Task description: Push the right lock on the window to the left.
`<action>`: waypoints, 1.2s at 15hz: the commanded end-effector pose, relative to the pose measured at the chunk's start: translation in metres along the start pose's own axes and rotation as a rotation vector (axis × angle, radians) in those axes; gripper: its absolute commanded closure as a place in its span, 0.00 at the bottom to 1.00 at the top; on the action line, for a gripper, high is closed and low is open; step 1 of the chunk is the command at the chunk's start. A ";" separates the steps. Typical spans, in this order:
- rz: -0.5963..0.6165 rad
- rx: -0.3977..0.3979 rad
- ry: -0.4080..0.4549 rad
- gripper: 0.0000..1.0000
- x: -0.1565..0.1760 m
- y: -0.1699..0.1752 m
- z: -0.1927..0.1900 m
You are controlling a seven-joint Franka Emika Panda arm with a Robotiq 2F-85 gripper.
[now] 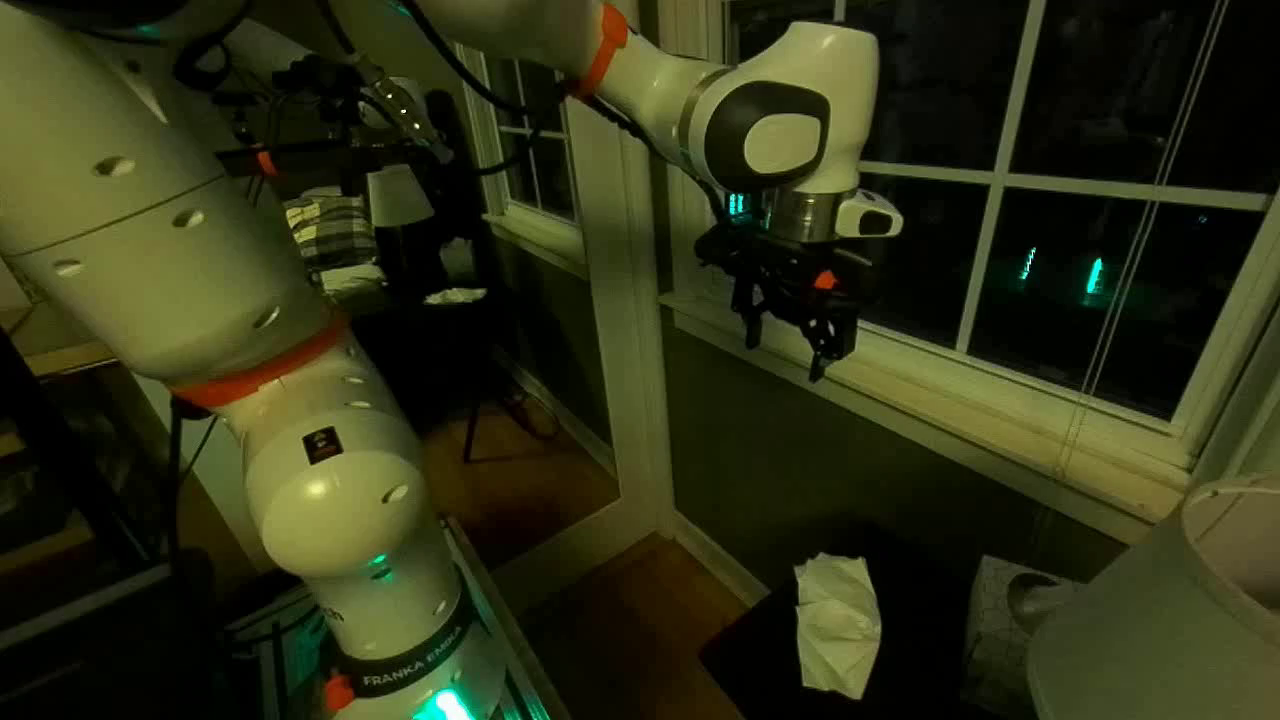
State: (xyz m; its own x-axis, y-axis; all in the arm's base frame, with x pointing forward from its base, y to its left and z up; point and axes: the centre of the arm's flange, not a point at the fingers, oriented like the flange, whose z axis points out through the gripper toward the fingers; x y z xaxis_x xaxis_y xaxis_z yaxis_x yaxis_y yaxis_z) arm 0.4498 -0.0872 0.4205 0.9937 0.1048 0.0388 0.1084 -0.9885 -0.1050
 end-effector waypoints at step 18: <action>-0.342 -0.023 0.355 0.00 0.012 -0.023 -0.241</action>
State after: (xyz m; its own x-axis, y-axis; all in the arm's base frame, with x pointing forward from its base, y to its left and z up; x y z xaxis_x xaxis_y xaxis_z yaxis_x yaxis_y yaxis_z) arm 0.4636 -0.0713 0.6048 0.8812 0.2950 0.3694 0.3217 -0.9468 -0.0114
